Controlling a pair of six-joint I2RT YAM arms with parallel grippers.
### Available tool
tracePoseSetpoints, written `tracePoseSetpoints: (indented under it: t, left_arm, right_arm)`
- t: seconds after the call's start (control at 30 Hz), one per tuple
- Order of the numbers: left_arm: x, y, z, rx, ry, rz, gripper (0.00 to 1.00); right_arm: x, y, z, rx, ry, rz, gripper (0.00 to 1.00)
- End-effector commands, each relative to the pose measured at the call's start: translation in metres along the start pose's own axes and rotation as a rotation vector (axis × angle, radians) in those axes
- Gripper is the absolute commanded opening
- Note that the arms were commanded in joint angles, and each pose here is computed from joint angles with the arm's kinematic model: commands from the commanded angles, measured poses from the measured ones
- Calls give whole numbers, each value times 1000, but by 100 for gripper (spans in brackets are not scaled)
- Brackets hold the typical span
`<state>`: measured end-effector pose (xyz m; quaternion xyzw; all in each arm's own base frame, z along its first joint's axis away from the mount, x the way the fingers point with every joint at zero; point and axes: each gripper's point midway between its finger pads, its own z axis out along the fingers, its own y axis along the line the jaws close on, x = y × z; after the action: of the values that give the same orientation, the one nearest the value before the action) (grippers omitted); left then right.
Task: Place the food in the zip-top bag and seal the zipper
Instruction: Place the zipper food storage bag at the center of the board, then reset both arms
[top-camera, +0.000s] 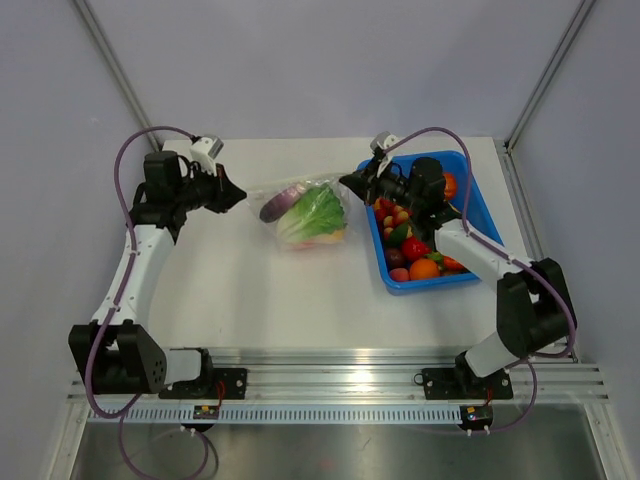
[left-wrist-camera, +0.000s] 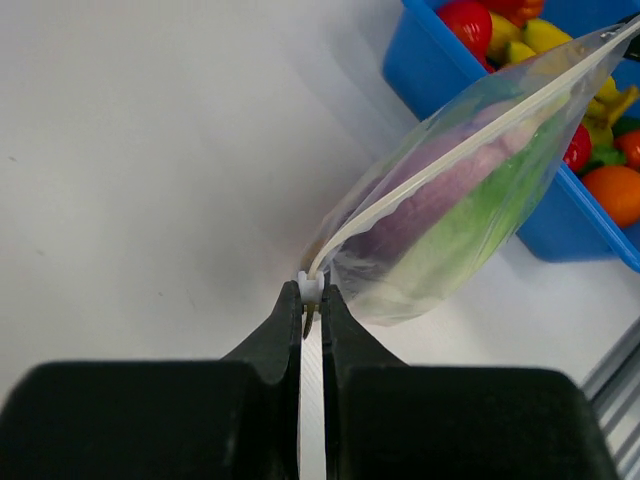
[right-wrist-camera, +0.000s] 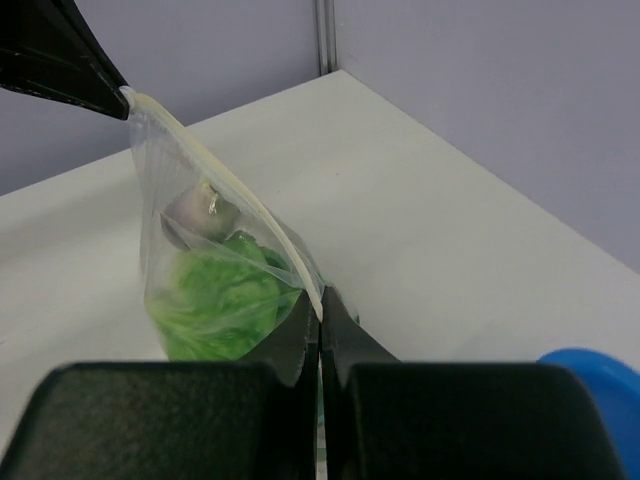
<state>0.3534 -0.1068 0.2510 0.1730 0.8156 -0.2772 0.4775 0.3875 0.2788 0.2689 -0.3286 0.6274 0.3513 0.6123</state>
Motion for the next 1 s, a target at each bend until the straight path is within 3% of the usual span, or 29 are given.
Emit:
tracePoseSetpoints:
  t: [0.0,0.1,0.2,0.23,0.27,0.3,0.33,0.37,0.4,0.53,0.63,0.7,0.73,0.77,0.87,0.9,0.97]
  left_arm:
    - [-77,15,-6,-62,-167,107,0]
    - [-100,22,-10,-86,-217,137,0]
    - [-96,27,-14,-99,-213,129,0]
    - [-86,29,-14,-111,-191,102,0]
    - [-67,30,-12,-105,-158,69,6]
    - [-58,24,-16,-96,-155,35,15]
    - [-49,19,-17,-87,-150,11,38]
    - [-39,18,-19,-92,-145,-42,70]
    - [-18,15,-21,-103,-126,-67,99]
    - [3,14,-41,-186,-105,-62,99]
    - [-12,8,-63,-248,-155,-31,99]
    - [-22,4,-73,-270,-192,-36,99]
    - [-30,1,-82,-290,-224,-33,99]
    - [-32,-2,-84,-289,-240,-60,99]
    - [-31,-9,-89,-289,-273,-123,99]
    - [-30,-8,-90,-293,-278,-147,99]
    - [-23,-7,-88,-299,-275,-202,99]
  right_arm:
    - [-82,-14,25,-26,-207,-142,0]
    - [-80,-19,46,-82,-203,-146,1]
    - [-59,-11,55,-154,-177,-126,8]
    - [-53,-7,54,-174,-167,-122,14]
    - [-45,0,52,-199,-151,-112,42]
    - [-22,17,50,-247,-96,-73,52]
    - [-18,27,46,-265,-79,-78,58]
    - [-8,37,44,-276,-55,-80,61]
    - [16,47,41,-264,-9,-72,73]
    - [29,57,19,-204,-10,-35,76]
    - [21,48,5,-98,3,-24,77]
    - [6,37,-6,5,30,-2,86]
    - [2,32,-10,49,46,18,99]
    - [-2,27,-14,99,60,38,99]
    - [-33,-5,-33,355,130,155,99]
    - [-14,-21,-52,504,232,200,99]
    - [-26,-49,-76,743,219,261,99]
